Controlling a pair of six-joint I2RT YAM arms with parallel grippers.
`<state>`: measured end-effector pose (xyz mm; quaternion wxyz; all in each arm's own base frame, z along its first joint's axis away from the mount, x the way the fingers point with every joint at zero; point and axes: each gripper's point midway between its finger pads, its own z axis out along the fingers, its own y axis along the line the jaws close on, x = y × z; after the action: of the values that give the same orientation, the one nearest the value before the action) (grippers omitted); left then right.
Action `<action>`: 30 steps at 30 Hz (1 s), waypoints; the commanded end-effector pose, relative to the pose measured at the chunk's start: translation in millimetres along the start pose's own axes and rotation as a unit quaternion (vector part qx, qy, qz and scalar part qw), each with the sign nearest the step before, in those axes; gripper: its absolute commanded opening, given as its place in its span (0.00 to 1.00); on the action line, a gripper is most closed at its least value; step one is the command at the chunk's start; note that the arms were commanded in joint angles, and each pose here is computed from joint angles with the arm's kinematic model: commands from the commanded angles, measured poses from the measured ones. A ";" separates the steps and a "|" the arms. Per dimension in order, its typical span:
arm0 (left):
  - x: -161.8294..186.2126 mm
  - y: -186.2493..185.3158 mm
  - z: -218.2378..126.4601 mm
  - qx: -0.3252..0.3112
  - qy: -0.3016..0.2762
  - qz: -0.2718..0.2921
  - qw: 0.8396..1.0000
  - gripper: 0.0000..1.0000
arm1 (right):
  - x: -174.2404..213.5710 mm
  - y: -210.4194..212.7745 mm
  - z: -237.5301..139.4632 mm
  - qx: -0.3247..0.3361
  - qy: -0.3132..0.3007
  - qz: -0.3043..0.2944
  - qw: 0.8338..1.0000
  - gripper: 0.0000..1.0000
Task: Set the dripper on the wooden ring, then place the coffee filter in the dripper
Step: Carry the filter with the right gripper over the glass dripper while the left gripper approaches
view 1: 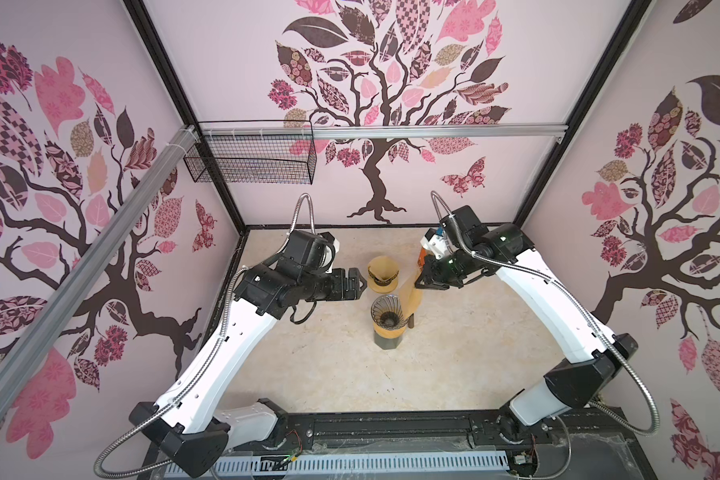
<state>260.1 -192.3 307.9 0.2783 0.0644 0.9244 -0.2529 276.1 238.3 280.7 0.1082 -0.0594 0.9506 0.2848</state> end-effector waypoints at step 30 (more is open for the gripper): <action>19.9 -21.6 34.6 -0.015 0.055 0.090 0.994 0.98 | 14.8 -23.2 79.2 0.062 0.079 -0.004 0.995 0.00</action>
<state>252.3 -230.2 262.8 0.2240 0.1518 0.9403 -0.2065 280.2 261.4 206.6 0.0471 -0.0725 0.9676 0.2373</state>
